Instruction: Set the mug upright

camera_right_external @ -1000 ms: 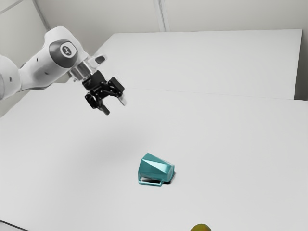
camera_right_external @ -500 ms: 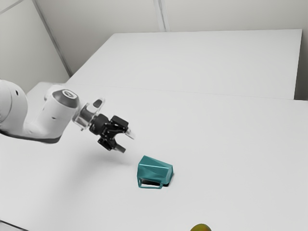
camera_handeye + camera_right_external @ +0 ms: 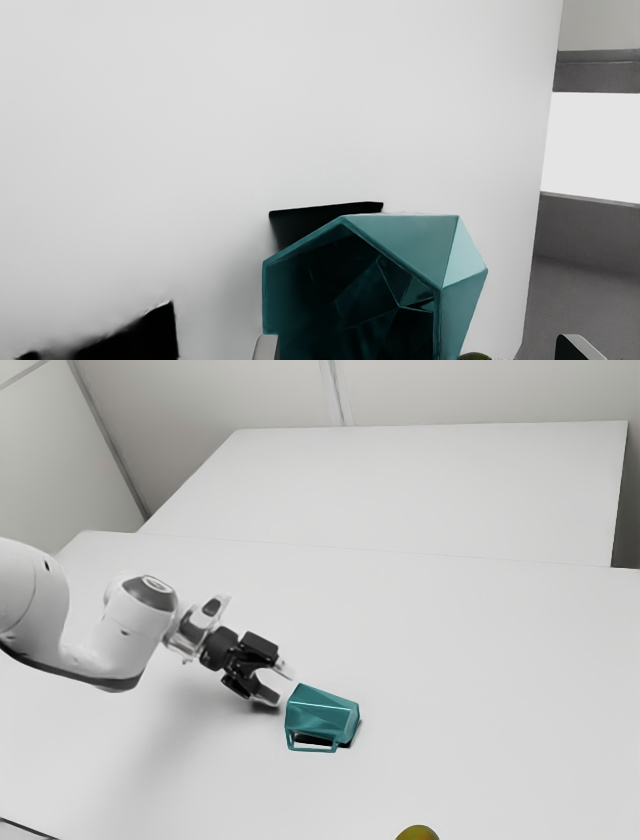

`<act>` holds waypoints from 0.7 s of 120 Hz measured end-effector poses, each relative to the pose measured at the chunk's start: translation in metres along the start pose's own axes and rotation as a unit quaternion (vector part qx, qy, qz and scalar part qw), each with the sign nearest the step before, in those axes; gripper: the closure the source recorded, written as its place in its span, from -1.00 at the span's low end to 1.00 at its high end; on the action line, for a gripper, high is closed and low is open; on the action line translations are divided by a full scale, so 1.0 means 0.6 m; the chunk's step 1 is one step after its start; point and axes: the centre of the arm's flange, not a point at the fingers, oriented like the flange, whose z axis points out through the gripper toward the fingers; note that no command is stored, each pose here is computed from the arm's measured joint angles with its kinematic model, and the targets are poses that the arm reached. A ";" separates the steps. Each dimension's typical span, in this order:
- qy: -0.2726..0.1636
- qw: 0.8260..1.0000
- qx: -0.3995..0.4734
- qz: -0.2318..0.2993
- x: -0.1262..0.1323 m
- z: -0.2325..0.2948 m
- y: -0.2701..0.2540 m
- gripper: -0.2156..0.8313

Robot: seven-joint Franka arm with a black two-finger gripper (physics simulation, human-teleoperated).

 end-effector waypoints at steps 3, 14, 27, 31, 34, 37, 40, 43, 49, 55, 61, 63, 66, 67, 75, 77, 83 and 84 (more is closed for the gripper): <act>0.002 1.000 -0.001 0.001 -0.008 0.000 0.000 -0.59; 0.010 1.000 -0.002 0.011 -0.019 -0.003 0.003 -0.59; 0.017 1.000 -0.003 0.021 -0.020 -0.005 0.004 -0.59; 0.022 1.000 -0.006 0.021 -0.019 -0.004 0.005 -0.59; 0.025 0.999 -0.009 0.019 -0.018 -0.003 0.006 -0.59; 0.028 0.999 -0.013 0.016 -0.017 0.000 0.006 -0.59; 0.031 0.999 -0.019 0.013 -0.017 0.002 0.006 -0.59; 0.034 0.999 -0.025 0.010 -0.016 0.006 0.008 -0.59; 0.039 0.999 -0.037 0.004 -0.015 0.012 0.012 -0.59; 0.043 0.998 -0.047 0.001 -0.014 0.019 0.018 -0.59; 0.045 0.997 -0.057 0.000 -0.013 0.029 0.027 -0.59; 0.045 0.997 -0.060 0.000 -0.013 0.032 0.030 -0.59; 0.044 0.997 -0.063 0.001 -0.014 0.038 0.035 -0.59; 0.043 0.997 -0.064 0.001 -0.014 0.039 0.036 -0.59; 0.037 0.997 -0.071 -0.002 -0.022 0.057 0.042 -0.59; 0.036 0.997 -0.072 -0.003 -0.025 0.060 0.042 -0.59; 0.033 0.997 -0.075 -0.006 -0.029 0.068 0.043 -0.59; 0.032 0.997 -0.076 -0.006 -0.030 0.069 0.044 -0.59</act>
